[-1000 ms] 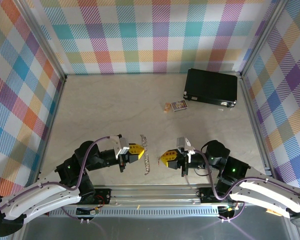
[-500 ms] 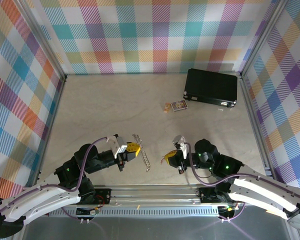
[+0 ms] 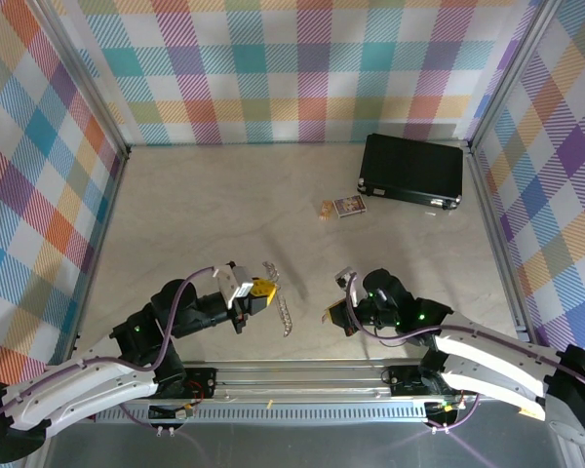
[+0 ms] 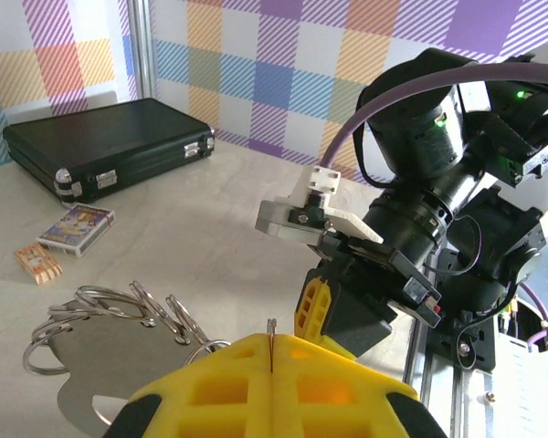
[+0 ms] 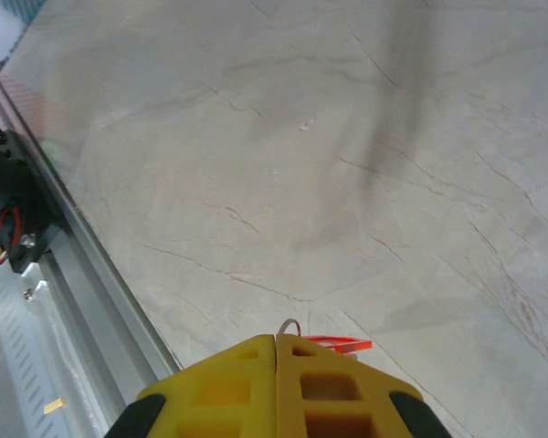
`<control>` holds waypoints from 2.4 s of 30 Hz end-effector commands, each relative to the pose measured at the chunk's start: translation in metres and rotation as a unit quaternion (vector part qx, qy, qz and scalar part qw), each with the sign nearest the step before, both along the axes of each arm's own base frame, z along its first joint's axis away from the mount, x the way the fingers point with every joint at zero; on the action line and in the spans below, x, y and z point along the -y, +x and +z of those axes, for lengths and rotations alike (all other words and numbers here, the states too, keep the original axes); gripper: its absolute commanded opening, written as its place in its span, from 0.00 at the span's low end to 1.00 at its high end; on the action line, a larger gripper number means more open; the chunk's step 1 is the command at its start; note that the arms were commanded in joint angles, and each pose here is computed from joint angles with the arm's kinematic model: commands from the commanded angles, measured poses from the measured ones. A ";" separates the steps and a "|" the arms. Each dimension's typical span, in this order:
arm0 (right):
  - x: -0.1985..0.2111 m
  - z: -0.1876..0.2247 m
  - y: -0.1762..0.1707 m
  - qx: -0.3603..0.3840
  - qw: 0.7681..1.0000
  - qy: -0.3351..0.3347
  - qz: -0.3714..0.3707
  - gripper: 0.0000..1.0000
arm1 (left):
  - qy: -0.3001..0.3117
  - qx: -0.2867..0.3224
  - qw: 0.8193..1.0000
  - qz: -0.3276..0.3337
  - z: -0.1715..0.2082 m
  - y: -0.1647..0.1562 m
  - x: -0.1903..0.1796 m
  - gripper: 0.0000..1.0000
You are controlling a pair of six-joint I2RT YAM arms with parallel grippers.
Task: Put the keys on the keyring
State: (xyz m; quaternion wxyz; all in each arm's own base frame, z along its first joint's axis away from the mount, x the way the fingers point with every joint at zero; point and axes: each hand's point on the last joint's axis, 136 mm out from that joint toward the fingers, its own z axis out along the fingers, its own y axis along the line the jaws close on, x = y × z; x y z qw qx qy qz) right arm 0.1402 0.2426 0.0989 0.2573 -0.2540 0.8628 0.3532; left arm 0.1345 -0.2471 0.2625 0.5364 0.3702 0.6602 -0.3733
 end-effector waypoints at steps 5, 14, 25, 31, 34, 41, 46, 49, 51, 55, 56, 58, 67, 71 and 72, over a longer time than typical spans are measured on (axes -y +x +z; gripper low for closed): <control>0.007 -0.016 0.006 -0.039 0.998 -0.019 -0.035 0.00 | -0.022 0.002 1.000 0.003 0.002 0.001 0.001 0.00; 0.010 -0.030 0.013 -0.067 0.995 -0.048 -0.063 0.00 | -0.023 0.002 1.000 0.001 0.002 0.000 0.001 0.00; 0.008 -0.049 0.017 -0.091 0.990 -0.080 -0.066 0.00 | -0.021 0.001 1.000 0.000 -0.001 0.000 0.002 0.00; 0.010 -0.057 0.016 -0.101 0.988 -0.094 -0.070 0.00 | -0.019 0.001 1.000 -0.001 -0.003 0.001 0.004 0.00; 0.010 -0.061 0.017 -0.103 0.987 -0.101 -0.071 0.00 | -0.020 0.001 1.000 -0.002 -0.003 0.001 0.004 0.00; 0.013 -0.066 0.018 -0.105 0.985 -0.118 -0.073 0.00 | -0.020 0.001 1.000 -0.003 -0.002 0.000 0.005 0.00; 0.015 -0.068 0.020 -0.104 0.984 -0.124 -0.078 0.01 | -0.021 0.002 1.000 -0.003 -0.002 0.000 0.004 0.00; 0.016 -0.069 0.019 -0.107 0.983 -0.128 -0.079 0.05 | -0.021 0.001 1.000 -0.004 -0.003 -0.001 0.003 0.00; 0.016 -0.067 0.019 -0.106 0.983 -0.127 -0.080 0.10 | -0.022 0.001 1.000 -0.004 -0.002 -0.001 0.003 0.00; 0.019 -0.062 0.019 -0.103 0.983 -0.131 -0.083 0.18 | -0.022 0.005 1.000 -0.006 0.000 -0.001 0.004 0.00; 0.020 -0.061 0.019 -0.102 0.982 -0.135 -0.083 0.21 | -0.023 0.005 1.000 -0.006 -0.001 -0.001 0.004 0.00; 0.022 -0.058 0.019 -0.098 0.982 -0.139 -0.085 0.24 | -0.023 0.005 1.000 -0.008 -0.001 -0.001 0.005 0.00; 0.034 -0.055 0.018 -0.096 0.974 -0.184 -0.092 0.34 | -0.024 0.004 1.000 -0.005 -0.002 -0.001 0.003 0.00; 0.032 -0.056 0.017 -0.094 0.970 -0.207 -0.086 0.40 | -0.023 0.001 1.000 -0.003 -0.006 -0.002 0.001 0.00; 0.031 -0.056 0.017 -0.094 0.970 -0.209 -0.086 0.40 | -0.023 0.001 1.000 -0.002 -0.006 -0.002 0.001 0.00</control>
